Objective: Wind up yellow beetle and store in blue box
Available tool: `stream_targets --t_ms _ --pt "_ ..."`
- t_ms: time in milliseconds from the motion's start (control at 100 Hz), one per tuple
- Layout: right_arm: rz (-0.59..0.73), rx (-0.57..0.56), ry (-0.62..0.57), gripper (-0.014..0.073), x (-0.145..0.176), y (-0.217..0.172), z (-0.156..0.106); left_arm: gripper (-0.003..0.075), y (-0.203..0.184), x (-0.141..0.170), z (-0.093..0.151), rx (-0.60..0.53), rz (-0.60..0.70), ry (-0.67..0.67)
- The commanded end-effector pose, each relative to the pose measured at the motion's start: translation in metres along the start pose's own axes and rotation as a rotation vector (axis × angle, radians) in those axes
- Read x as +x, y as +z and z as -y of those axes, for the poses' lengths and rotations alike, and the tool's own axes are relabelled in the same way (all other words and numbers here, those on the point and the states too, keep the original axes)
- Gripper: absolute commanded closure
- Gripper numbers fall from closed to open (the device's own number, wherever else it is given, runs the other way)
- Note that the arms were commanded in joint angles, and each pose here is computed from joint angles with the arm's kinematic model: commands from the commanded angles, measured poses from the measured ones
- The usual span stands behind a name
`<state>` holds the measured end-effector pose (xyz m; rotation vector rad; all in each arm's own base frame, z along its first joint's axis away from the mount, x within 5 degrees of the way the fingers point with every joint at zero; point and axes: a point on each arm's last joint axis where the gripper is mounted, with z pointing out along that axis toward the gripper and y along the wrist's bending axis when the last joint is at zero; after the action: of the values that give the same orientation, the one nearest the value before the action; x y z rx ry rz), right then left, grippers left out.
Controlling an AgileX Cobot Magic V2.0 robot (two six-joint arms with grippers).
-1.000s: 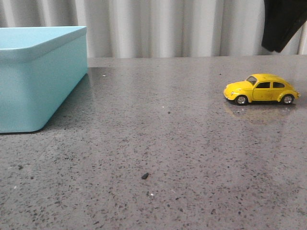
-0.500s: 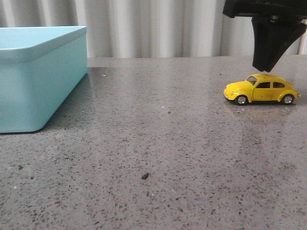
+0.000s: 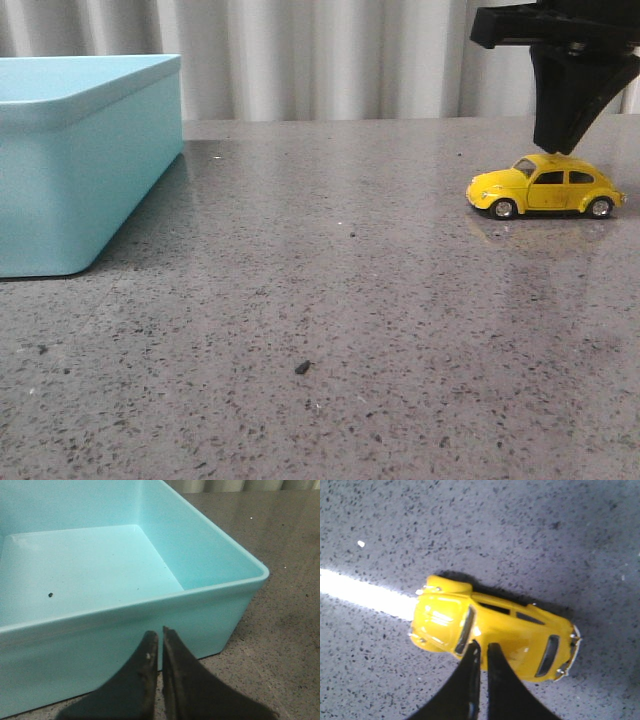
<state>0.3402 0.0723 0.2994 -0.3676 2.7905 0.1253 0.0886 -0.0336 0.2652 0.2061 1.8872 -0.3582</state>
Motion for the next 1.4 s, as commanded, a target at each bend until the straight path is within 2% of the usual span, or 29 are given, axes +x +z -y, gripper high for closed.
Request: stream_targets --t_ms 0,430,990,1210,1390 --pt "0.1 0.019 -0.005 0.0636 -0.006 -0.022 0.003 0.0741 -0.001 -0.014 0.001 -0.001 0.084 -0.007" --pt "0.059 0.016 -0.002 0.0636 -0.008 -0.006 0.004 0.0741 -0.001 -0.014 0.001 -0.001 0.084 -0.007" --pt "0.033 0.039 -0.013 0.0636 -0.006 -0.004 0.007 0.0741 -0.001 -0.014 0.001 -0.001 0.084 -0.007" --pt "-0.031 0.071 0.034 0.0636 0.008 0.009 0.028 0.0741 -0.001 -0.014 0.001 -0.001 0.084 -0.007" --pt "-0.102 0.131 0.108 0.0636 0.022 0.011 0.061 0.0741 -0.001 -0.014 0.001 -0.001 0.084 -0.007"
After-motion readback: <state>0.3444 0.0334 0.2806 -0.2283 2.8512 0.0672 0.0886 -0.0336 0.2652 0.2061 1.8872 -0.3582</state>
